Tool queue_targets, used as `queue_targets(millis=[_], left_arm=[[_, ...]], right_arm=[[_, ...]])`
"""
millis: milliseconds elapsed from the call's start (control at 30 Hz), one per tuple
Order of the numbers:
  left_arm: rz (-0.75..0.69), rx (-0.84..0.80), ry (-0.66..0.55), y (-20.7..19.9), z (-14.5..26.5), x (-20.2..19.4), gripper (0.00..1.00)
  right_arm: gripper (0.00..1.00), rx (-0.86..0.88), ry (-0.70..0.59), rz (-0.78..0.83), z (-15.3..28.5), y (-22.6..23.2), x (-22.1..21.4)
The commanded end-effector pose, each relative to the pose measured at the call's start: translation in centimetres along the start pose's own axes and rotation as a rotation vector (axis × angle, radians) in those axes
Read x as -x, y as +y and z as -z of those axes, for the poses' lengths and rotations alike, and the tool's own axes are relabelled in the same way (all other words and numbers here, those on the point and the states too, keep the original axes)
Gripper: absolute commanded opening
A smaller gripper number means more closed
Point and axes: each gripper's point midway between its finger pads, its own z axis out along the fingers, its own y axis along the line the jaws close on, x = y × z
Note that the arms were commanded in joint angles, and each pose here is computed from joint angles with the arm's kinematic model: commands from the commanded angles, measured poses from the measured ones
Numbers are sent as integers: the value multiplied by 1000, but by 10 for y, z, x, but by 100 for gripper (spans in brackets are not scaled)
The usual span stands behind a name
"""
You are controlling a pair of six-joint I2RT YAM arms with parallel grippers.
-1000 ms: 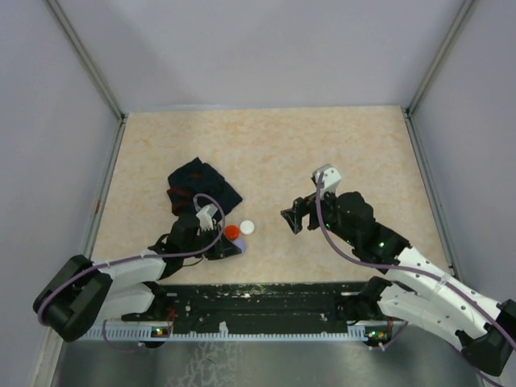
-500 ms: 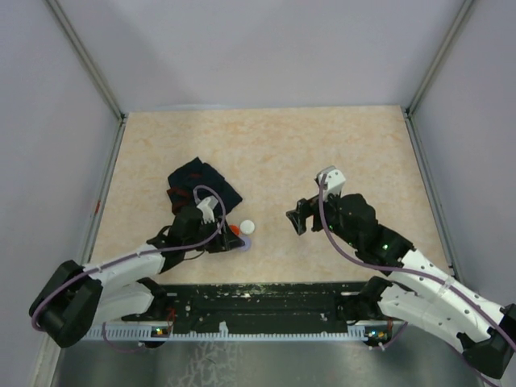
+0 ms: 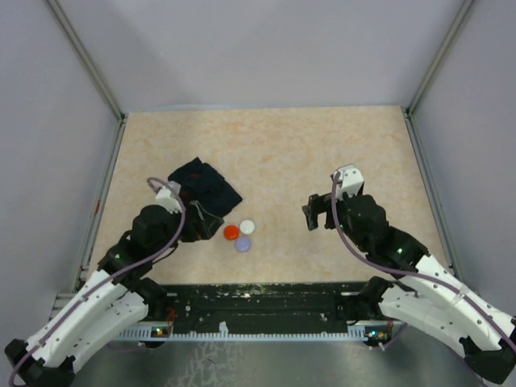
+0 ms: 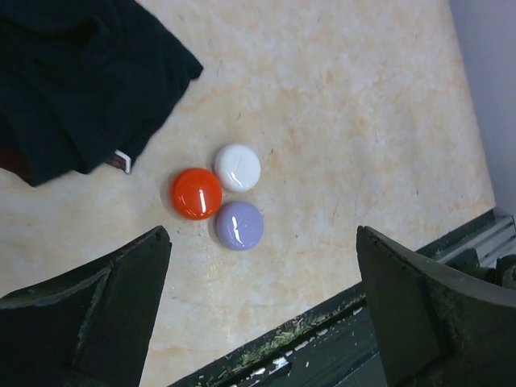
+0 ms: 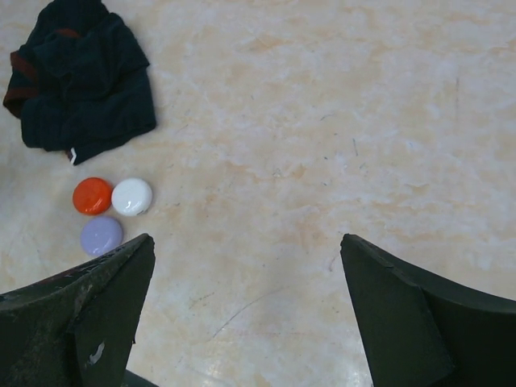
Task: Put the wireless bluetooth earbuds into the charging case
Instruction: Reset both arms
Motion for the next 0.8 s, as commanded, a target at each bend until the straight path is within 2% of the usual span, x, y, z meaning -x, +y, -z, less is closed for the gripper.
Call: queue_targets(millis=[0,167,300,567,767], left_arm=[[-89,117,-158,17,44,37,100],[-105,159,-335,22,87,72,100],[-61,214,-448,33,112,88,100],[-49,207,-543,41,132,93,100],[-44,160,-598,41,142,92,100]], right_arm=[[98,-150,-93,-44,23,-29,34],[98,-235,-134,-71,46,-50,42],[98,-301,-188,-92,66,-69,46],[98,-304,-310,-153,90,-81,50],[98,-289,-339,-159,94,-81,51]])
